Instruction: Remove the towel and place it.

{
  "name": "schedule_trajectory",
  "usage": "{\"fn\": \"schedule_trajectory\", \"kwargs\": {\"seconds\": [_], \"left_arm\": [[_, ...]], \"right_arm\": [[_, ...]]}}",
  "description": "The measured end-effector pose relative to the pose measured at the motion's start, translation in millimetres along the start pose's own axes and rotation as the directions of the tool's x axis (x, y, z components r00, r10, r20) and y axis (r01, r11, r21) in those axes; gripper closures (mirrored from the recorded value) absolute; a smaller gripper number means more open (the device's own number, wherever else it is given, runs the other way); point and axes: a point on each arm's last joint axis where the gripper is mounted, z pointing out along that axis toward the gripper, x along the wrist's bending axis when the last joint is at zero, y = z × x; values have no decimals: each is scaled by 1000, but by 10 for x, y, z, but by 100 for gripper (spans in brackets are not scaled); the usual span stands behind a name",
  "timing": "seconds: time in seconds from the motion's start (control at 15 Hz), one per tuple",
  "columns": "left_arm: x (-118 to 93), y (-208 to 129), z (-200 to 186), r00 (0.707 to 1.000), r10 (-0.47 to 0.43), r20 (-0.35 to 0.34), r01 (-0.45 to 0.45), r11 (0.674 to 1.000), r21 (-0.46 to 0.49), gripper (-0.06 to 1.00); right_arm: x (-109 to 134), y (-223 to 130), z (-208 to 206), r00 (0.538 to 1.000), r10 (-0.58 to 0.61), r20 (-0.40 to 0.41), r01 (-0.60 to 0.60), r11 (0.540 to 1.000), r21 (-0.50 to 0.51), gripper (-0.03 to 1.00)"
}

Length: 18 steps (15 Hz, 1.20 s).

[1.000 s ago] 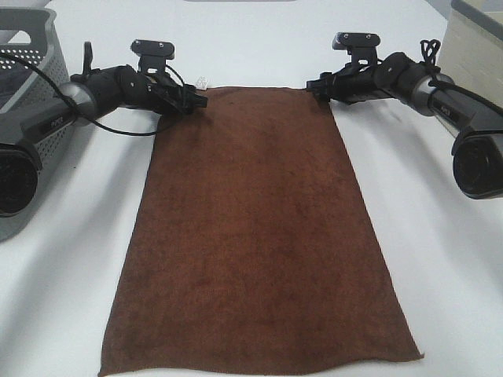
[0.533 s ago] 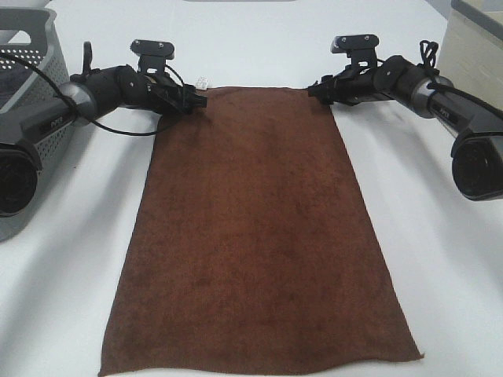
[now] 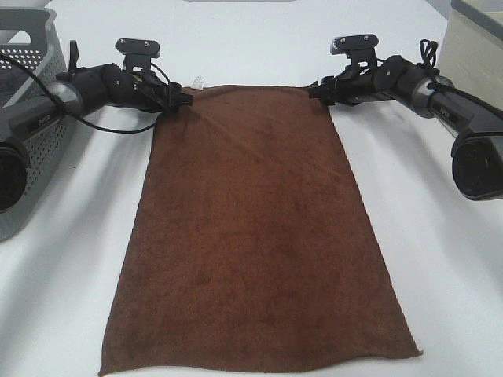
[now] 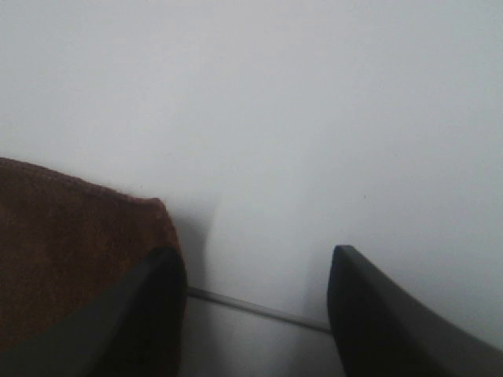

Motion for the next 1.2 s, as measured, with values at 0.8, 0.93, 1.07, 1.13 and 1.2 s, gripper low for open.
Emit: {"fn": "schedule_trajectory", "kwargs": {"seconds": [0.8,0.93,1.07,1.13,1.2], "left_arm": [[-269,901,-579,993,-49,103,52,998,-28,35],[-303,1067,-766,991,-35,128,32,999,24,35],[-328,1232,-1011,990,-8,142,-8,994,106,35],[-329,1311,-1139,991,7,137,-27,989,145,35],[-305,1557,-1476,995,23,93,-40,983,181,35]], "right_arm": [[191,981,-655,993,-11,-117,15,999,34,40],[246,1109,-834,987,-30,-157,47,993,106,40],[289,1249,-1089,985,-22,-173,61,974,220,37],[302,1350,-1253,986,-11,-165,56,961,270,35],[329,1590,-1628,989,-12,-144,60,941,334,33]]}}
